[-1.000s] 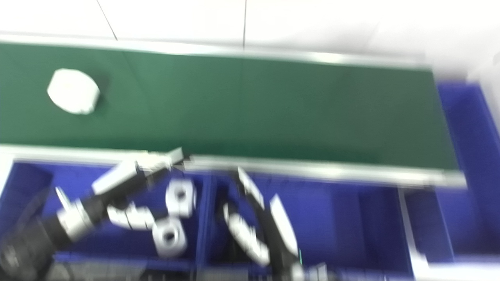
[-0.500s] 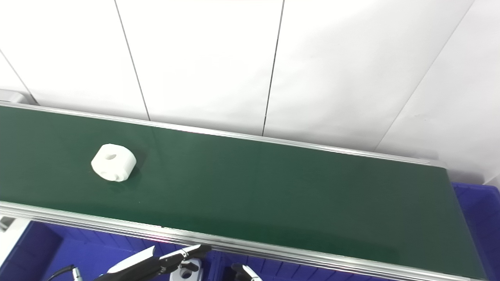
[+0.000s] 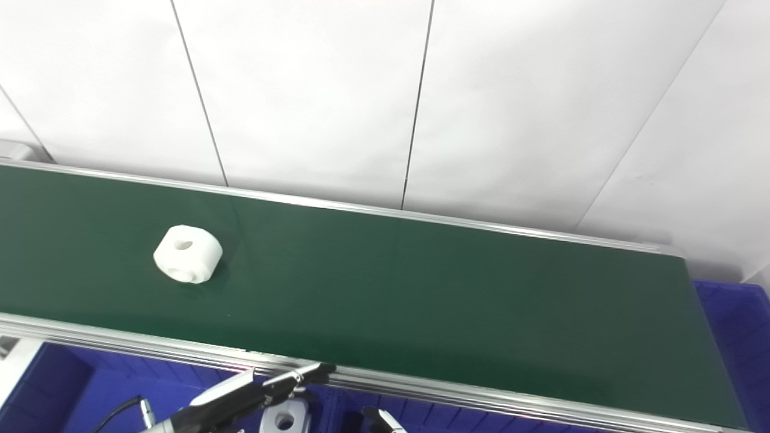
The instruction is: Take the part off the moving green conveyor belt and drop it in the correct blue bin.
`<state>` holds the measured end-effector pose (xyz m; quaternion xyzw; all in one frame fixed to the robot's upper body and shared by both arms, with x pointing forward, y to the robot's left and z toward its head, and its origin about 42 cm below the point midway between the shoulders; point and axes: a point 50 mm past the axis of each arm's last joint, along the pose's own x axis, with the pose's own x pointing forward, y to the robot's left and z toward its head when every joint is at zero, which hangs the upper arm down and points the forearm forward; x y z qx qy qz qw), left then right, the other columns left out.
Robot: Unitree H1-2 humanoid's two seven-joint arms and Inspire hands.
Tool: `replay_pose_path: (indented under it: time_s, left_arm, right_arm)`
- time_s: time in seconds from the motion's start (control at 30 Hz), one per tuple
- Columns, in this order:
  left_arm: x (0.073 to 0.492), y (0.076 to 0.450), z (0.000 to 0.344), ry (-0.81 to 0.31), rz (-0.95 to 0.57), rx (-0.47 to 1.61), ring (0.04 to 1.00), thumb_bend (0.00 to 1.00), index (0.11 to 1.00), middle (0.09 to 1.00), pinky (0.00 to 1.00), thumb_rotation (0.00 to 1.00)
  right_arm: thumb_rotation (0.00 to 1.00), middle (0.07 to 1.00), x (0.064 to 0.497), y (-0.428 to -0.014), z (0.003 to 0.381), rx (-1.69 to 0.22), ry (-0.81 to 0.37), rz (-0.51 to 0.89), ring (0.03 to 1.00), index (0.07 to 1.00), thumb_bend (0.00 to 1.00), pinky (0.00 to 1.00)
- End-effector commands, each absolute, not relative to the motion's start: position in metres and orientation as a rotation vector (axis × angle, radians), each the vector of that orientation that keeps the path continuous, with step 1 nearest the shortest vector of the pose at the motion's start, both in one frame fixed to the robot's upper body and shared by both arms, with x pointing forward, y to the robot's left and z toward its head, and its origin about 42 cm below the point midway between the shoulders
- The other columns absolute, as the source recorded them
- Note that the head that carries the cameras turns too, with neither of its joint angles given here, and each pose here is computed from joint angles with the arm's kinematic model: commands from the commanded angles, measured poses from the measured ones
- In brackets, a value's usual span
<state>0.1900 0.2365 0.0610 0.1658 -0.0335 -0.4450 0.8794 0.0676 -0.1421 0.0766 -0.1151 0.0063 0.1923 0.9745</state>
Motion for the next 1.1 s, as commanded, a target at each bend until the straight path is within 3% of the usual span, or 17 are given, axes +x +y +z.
replay_pose_path:
  time_s: [0.0, 0.1, 0.23, 0.33, 0.47, 0.73, 0.8, 0.87, 1.07]
  left_arm:
    - [0.209, 0.241, 0.092, -0.225, -0.886, 0.441, 0.945, 0.44, 0.948, 0.975, 0.84, 0.68]
    - [0.231, 0.239, 0.122, -0.363, -0.820, 0.533, 0.834, 0.61, 0.798, 0.834, 0.82, 0.49]
    - [0.269, 0.240, 0.174, -0.562, -0.746, 0.683, 0.784, 0.71, 0.734, 0.769, 0.83, 0.45]
    - [0.291, 0.245, 0.217, -0.673, -0.736, 0.758, 0.722, 0.80, 0.638, 0.685, 0.72, 0.36]
    - [0.311, 0.246, 0.271, -0.748, -0.736, 0.870, 0.696, 0.84, 0.649, 0.679, 0.69, 0.25]
    - [0.344, 0.249, 0.293, -0.717, -0.772, 0.992, 0.783, 0.86, 0.761, 0.794, 0.75, 0.20]
    - [0.352, 0.250, 0.292, -0.705, -0.785, 1.006, 0.817, 0.86, 0.788, 0.826, 0.81, 0.19]
    - [0.359, 0.250, 0.289, -0.691, -0.798, 1.024, 0.851, 0.88, 0.802, 0.852, 0.88, 0.20]
    - [0.386, 0.255, 0.277, -0.576, -0.867, 1.080, 0.884, 0.90, 0.844, 0.888, 0.93, 0.27]
  right_arm:
    - [0.59, 0.903, 0.068, -0.140, 0.087, -0.210, -0.039, 0.383, 0.859, 0.870, 0.28, 0.75]
    - [0.57, 0.902, 0.070, -0.141, 0.086, -0.207, -0.038, 0.384, 0.856, 0.868, 0.28, 0.74]
    - [0.56, 0.901, 0.073, -0.140, 0.084, -0.211, -0.042, 0.390, 0.854, 0.866, 0.27, 0.74]
    - [0.54, 0.904, 0.075, -0.139, 0.084, -0.207, -0.044, 0.394, 0.855, 0.870, 0.27, 0.74]
    - [0.54, 0.903, 0.077, -0.137, 0.083, -0.217, -0.049, 0.397, 0.852, 0.869, 0.27, 0.74]
    - [0.55, 0.904, 0.080, -0.138, 0.083, -0.214, -0.058, 0.393, 0.857, 0.869, 0.28, 0.74]
    - [0.56, 0.905, 0.081, -0.138, 0.082, -0.217, -0.059, 0.392, 0.860, 0.869, 0.28, 0.75]
    - [0.57, 0.903, 0.081, -0.139, 0.082, -0.219, -0.058, 0.389, 0.857, 0.868, 0.28, 0.75]
    - [0.58, 0.902, 0.081, -0.140, 0.082, -0.217, -0.057, 0.385, 0.856, 0.867, 0.28, 0.75]
